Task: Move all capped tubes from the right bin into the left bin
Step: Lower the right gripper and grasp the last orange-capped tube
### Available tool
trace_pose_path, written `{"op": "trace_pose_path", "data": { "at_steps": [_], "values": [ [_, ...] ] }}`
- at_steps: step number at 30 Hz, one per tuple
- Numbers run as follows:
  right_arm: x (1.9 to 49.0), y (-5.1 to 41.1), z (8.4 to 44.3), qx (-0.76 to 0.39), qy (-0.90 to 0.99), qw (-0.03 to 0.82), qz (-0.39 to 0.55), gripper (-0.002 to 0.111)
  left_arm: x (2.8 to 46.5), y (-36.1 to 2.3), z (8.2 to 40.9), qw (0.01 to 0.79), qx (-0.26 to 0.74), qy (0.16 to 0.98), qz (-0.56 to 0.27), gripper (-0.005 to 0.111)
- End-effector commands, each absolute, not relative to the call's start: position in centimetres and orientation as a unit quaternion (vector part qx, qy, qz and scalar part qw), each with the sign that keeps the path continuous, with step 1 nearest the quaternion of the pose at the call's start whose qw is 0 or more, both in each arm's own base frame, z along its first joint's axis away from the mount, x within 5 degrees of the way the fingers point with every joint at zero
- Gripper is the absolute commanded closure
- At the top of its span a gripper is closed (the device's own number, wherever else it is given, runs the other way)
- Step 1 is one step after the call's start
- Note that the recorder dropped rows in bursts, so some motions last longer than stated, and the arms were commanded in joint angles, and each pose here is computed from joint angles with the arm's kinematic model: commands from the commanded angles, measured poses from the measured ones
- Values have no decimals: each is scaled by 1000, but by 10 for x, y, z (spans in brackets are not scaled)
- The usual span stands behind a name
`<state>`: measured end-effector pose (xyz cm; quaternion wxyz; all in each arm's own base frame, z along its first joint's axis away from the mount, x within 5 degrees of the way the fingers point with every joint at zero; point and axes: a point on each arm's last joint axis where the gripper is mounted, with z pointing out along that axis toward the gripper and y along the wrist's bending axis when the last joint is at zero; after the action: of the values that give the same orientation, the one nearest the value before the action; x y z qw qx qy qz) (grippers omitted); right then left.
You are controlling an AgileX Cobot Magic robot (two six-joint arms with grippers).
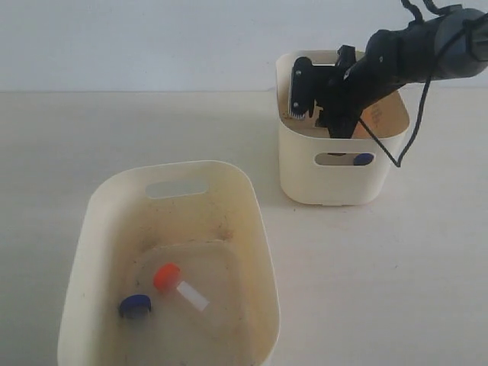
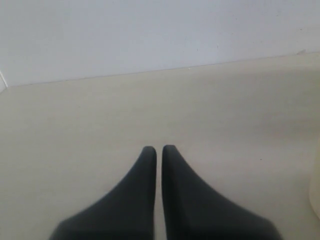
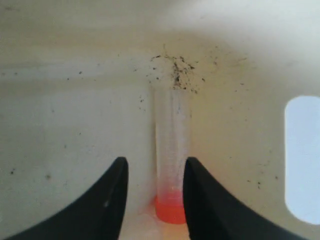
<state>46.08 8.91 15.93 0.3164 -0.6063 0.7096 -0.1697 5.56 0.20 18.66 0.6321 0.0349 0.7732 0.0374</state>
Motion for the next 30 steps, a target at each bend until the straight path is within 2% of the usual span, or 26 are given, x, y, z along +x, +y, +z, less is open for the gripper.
{"op": "trace_pose_path", "data": {
  "at_steps": [1, 6, 13, 30],
  "values": [
    [467, 86, 157, -608, 698, 328, -190, 65, 56, 2, 189, 639, 27, 768, 29, 102],
    [473, 86, 142, -607, 688, 342, -204, 65, 56, 2, 189, 639, 27, 768, 29, 102],
    [477, 67, 142, -587, 707, 336, -206, 65, 56, 2, 189, 639, 27, 768, 29, 102],
    [495, 69, 133, -594, 699, 335, -214, 65, 56, 2, 189, 639, 27, 768, 29, 102]
  ]
}}
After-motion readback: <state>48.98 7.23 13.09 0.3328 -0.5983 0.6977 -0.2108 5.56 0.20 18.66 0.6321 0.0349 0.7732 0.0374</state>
